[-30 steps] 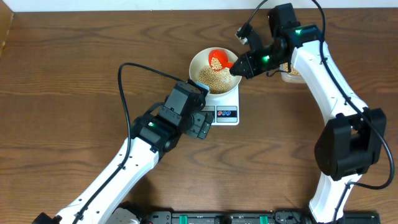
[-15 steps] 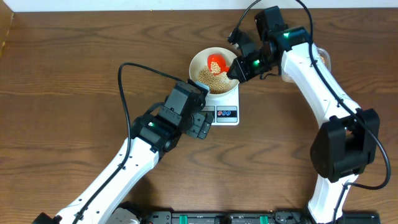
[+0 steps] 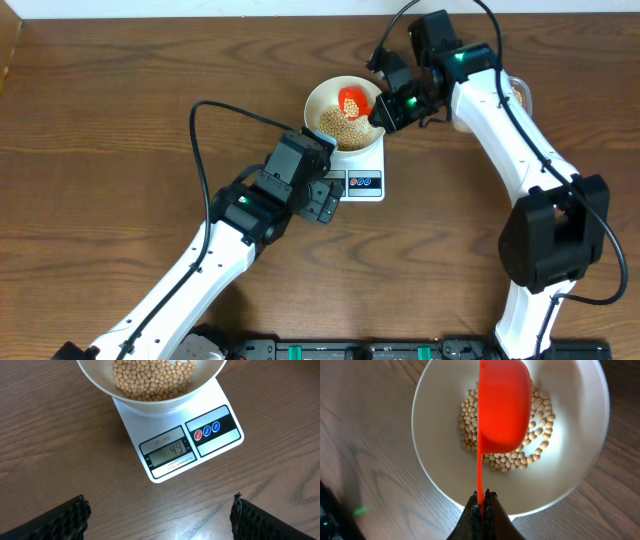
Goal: Scoop item into bowl and weigh 50g on scale
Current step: 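Shake the tilted red scoop over the bowl to drop more soybeans, then keep tapping the red scoop over the bowl until the scale reads 50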
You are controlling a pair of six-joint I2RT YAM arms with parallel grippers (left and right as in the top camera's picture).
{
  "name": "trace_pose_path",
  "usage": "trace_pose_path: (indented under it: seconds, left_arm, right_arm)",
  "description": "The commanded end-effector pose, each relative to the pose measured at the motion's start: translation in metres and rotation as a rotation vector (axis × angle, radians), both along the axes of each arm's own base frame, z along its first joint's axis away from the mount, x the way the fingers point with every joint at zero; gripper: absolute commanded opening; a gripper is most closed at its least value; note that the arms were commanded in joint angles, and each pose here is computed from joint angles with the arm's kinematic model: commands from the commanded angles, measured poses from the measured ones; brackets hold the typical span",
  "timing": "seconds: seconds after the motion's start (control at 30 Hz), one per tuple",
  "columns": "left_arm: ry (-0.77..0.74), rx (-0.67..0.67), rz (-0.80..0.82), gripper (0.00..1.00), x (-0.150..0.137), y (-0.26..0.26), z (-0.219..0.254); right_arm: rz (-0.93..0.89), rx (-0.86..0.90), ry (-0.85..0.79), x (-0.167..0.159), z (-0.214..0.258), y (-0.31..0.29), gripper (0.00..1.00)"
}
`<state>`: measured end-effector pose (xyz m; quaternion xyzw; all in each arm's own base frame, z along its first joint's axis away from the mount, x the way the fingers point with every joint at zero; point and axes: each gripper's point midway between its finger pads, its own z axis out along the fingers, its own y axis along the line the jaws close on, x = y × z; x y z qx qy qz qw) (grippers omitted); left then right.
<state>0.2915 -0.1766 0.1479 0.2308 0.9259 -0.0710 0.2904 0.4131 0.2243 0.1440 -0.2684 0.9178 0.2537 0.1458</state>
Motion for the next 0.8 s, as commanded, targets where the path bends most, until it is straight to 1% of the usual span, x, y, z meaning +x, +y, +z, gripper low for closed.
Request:
trace_pose_path:
  seconds: [0.0,0.27,0.5,0.67,0.77]
  left_arm:
    - [-0.006,-0.003,-0.013,0.92,-0.0006,0.0,0.002]
    - [-0.006,-0.003,-0.013,0.92,-0.0006,0.0,0.002]
    - [-0.006,-0.003,-0.013,0.92,-0.0006,0.0,0.002]
    - [-0.006,-0.003,-0.013,0.92,-0.0006,0.0,0.002]
    - [-0.006,-0.003,-0.013,0.92,-0.0006,0.0,0.002]
  right_arm:
    - [0.021,-0.004,-0.073,0.0006,0.0228,0.0048,0.01]
    - [0.019,-0.011,-0.075,0.001,0.0222,0.0038,0.01]
    - [0.027,-0.105,-0.115,0.001,0.0155,0.0047,0.01]
    - [0.022,-0.101,-0.112,0.0014,0.0158,0.0043,0.01]
    - [0.022,-0.047,-0.092,0.0012,0.0197,0.0053,0.01]
